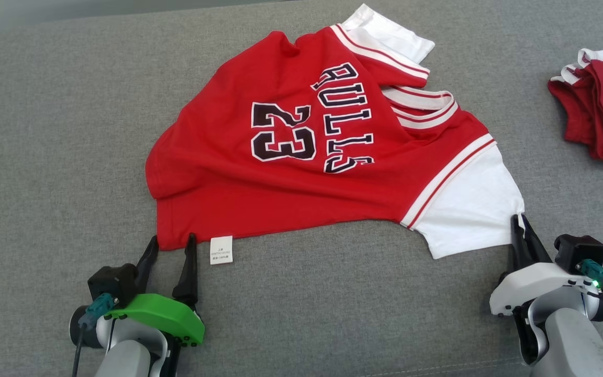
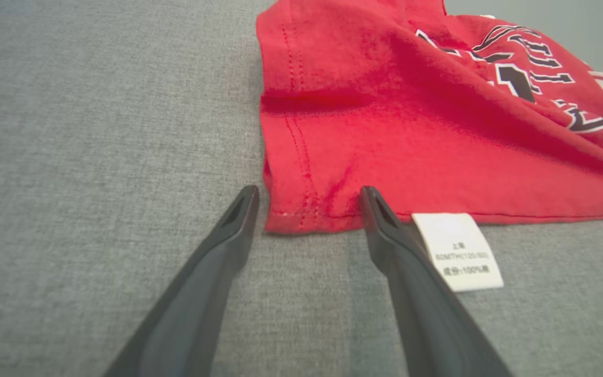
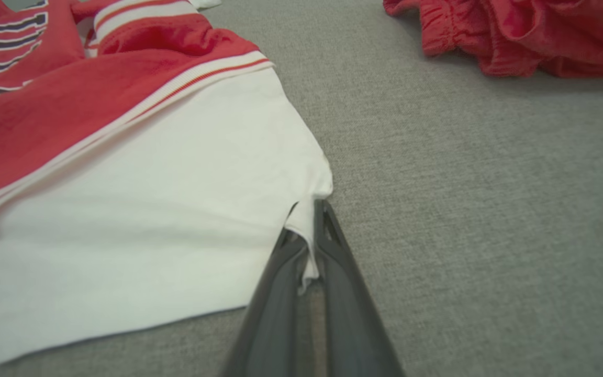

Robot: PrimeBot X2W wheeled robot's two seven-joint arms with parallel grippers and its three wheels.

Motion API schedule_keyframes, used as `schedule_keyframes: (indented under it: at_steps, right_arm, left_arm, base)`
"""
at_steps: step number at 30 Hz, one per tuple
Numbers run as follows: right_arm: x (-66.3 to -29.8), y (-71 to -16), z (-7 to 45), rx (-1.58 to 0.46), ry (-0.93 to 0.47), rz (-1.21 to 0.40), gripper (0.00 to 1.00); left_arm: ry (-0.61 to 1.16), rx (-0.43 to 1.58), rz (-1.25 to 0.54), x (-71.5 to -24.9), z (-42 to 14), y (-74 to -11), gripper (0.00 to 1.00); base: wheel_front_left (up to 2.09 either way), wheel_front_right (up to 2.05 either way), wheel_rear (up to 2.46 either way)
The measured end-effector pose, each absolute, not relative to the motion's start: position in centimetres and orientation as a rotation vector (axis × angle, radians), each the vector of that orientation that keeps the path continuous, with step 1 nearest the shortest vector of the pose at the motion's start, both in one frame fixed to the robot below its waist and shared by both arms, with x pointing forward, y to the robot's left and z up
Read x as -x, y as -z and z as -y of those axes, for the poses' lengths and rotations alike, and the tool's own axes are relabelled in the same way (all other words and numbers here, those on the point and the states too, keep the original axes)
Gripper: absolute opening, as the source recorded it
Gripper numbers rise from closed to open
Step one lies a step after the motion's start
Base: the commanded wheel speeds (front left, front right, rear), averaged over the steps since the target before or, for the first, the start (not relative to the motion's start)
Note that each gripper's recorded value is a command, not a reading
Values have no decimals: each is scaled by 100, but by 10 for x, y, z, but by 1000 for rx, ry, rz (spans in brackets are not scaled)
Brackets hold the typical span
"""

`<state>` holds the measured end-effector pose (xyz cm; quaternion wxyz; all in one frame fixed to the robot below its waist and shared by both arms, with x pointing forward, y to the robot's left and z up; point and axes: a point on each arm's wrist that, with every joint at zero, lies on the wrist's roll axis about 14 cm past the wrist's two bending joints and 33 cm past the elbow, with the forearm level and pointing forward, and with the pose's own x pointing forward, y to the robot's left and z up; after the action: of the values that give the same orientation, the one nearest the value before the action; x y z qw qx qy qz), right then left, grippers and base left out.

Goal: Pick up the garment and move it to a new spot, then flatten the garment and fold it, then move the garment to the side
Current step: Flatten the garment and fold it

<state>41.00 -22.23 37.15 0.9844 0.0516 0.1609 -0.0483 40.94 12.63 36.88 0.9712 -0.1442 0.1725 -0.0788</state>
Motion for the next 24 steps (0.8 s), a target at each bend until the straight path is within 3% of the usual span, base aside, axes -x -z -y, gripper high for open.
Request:
schedule_keyframes:
  at_steps: [1,2,3,4,24]
  right_arm:
    - [-410,-372,222,-104,96,-322,0]
    - [-410,-373,222,-105,95,-320,0]
    - [-411,-373,222,-108,95,-317,0]
    - [-411,-374,221,-110,96,-313,0]
    - [-392,-464,209,-151,48,-58,0]
  left_arm:
    - [159,298,-350,-409,-126,-369,100]
    - [162,296,-352,-409,-125,-368,75]
    - [165,292,-352,-409,-125,-368,43]
    - [172,287,-350,-409,-125,-369,0]
    - [182,239,-217,-367,-141,-422,0]
  base:
    - [0,0,0]
    - [0,0,0]
    - [0,0,0]
    - [0,0,0]
    - [0,0,0]
